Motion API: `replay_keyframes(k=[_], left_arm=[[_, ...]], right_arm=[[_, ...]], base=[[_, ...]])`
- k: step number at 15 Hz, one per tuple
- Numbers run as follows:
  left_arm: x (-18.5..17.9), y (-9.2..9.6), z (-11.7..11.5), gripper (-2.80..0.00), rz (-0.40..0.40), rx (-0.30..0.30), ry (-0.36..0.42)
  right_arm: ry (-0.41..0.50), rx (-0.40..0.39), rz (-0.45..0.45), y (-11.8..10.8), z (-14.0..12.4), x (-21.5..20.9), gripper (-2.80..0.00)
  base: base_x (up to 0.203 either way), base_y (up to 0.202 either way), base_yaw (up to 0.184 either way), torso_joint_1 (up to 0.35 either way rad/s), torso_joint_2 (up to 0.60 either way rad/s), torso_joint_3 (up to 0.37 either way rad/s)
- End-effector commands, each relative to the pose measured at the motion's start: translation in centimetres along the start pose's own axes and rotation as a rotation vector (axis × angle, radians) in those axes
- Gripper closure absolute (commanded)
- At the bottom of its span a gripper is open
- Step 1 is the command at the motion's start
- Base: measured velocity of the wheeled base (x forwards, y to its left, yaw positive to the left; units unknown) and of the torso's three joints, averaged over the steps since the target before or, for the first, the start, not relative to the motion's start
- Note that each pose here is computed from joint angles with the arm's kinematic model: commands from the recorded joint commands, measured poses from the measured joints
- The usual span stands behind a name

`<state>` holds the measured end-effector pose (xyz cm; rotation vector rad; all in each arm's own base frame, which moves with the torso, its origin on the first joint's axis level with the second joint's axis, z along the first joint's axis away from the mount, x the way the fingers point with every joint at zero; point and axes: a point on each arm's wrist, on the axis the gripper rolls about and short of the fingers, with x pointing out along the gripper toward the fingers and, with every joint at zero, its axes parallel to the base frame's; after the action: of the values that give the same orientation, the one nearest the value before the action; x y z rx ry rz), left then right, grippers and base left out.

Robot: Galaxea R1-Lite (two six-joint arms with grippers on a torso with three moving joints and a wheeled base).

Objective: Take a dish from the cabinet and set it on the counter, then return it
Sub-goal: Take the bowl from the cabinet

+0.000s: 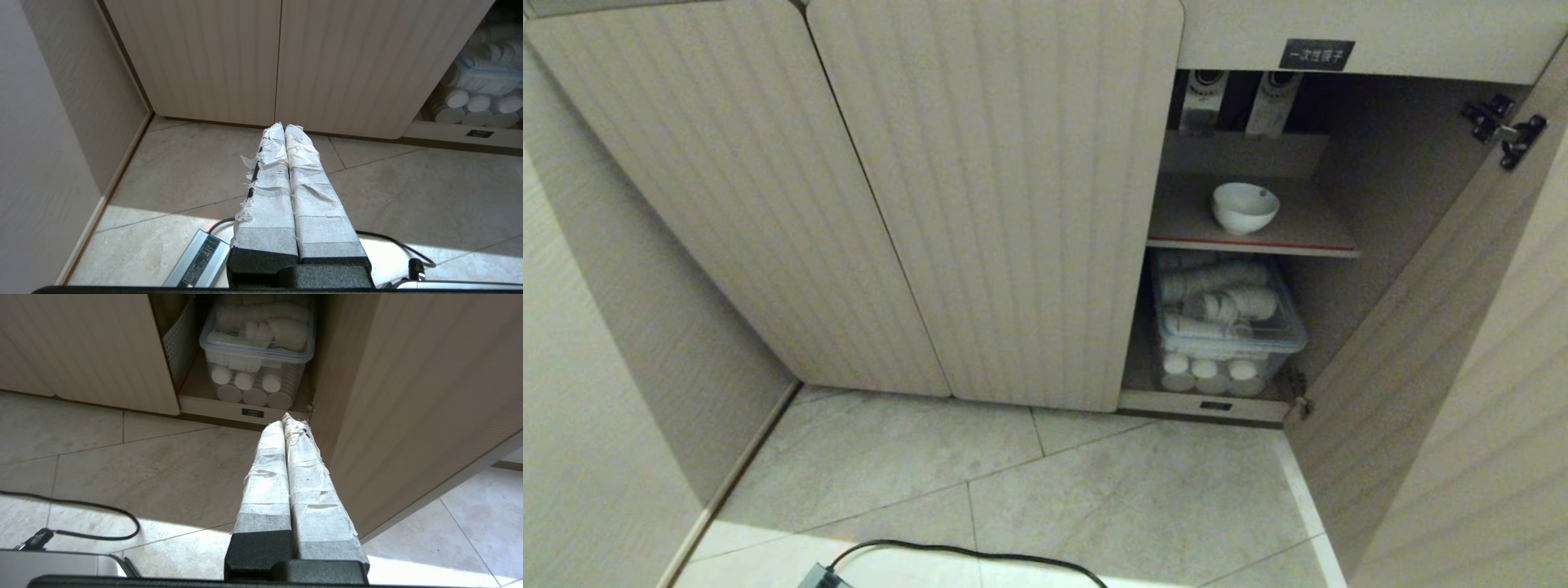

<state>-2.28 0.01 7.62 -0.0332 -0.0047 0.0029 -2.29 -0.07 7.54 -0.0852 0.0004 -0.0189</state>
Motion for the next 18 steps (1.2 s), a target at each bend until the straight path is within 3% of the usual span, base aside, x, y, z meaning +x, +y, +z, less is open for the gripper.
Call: replay_keyframes(k=[1,13,18], left_arm=[[-0.01,0.00,0.02,0.00,0.002,-0.001,-0.001],[0.00,0.00,-0.02,0.00,0.002,0.001,0.000],[0.00,0.00,-0.01,0.00,0.000,-0.001,0.000]], right_arm=[[0.000,-0.001,-0.001,0.00,0.01,0.01,0.00],[0.000,-0.001,0.001,0.00,0.01,0.01,0.00],[0.000,-0.001,0.001,0.00,0.01,0.01,0.00]], base=[[0.000,0.000,0.000,0.000,0.00,0.000],[0.004,0.000,0.000,0.000,0.00,0.000],[0.186,0.000,0.002,0.003,0.00,0.000]])
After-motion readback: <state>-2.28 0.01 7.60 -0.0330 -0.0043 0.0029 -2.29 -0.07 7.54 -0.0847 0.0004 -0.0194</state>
